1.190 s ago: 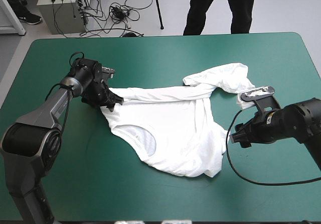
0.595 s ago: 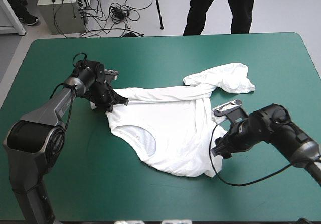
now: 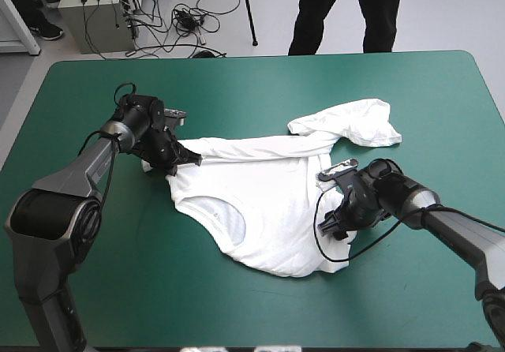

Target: Fold the cloth

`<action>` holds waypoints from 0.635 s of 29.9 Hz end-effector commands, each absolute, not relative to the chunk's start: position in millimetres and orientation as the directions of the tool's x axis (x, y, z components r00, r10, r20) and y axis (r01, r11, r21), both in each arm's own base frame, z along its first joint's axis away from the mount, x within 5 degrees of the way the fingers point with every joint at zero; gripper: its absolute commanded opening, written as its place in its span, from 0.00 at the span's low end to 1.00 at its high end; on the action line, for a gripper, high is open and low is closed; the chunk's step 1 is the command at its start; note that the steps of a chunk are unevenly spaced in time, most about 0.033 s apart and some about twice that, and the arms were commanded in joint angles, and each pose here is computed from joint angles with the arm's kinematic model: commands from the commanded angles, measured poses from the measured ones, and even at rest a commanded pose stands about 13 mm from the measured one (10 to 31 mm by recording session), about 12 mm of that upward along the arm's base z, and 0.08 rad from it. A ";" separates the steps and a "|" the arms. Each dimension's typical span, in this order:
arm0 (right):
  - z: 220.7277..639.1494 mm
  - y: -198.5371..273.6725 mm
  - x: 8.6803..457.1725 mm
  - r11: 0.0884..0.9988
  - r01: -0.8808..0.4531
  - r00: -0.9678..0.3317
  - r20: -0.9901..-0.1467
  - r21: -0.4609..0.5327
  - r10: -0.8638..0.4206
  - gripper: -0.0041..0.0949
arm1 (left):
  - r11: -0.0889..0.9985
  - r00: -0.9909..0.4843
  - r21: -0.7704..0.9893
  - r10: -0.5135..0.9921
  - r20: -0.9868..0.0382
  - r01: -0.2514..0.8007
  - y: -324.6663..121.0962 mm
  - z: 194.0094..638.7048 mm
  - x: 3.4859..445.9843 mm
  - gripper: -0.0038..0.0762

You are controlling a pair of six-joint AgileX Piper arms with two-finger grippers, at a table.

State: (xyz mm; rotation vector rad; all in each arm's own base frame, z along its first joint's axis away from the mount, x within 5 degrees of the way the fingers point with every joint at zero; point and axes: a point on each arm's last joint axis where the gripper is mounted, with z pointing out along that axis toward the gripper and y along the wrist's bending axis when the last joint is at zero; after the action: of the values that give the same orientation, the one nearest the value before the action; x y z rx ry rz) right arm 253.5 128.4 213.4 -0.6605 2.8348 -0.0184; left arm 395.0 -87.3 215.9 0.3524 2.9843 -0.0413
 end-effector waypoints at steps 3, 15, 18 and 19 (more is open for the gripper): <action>193.1 118.3 267.0 0.915 -0.404 -0.901 -0.169 -0.008 -0.400 0.75 | 0.971 -0.952 0.006 0.235 -0.198 0.238 -85.5 235.4 395.1 0.04; 159.4 125.6 267.7 0.907 -0.403 -0.915 -0.051 0.126 -0.399 0.18 | 0.968 -0.947 0.000 0.244 -0.209 0.249 -88.1 235.6 395.5 0.04; 152.6 129.5 267.2 0.908 -0.385 -0.922 -0.027 0.168 -0.386 0.03 | 0.968 -0.944 -0.001 0.246 -0.221 0.252 -88.3 237.6 395.6 0.04; 152.3 130.2 267.4 0.909 -0.379 -0.925 -0.029 0.174 -0.380 0.02 | 0.967 -0.942 0.000 0.247 -0.229 0.254 -88.3 239.1 395.7 0.04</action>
State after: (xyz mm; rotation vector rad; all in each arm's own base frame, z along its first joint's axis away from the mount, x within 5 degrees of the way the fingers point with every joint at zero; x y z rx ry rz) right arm 271.1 122.2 194.9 -0.6959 2.9616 0.1652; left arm 396.1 -87.9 214.5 0.3699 2.9784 -0.0394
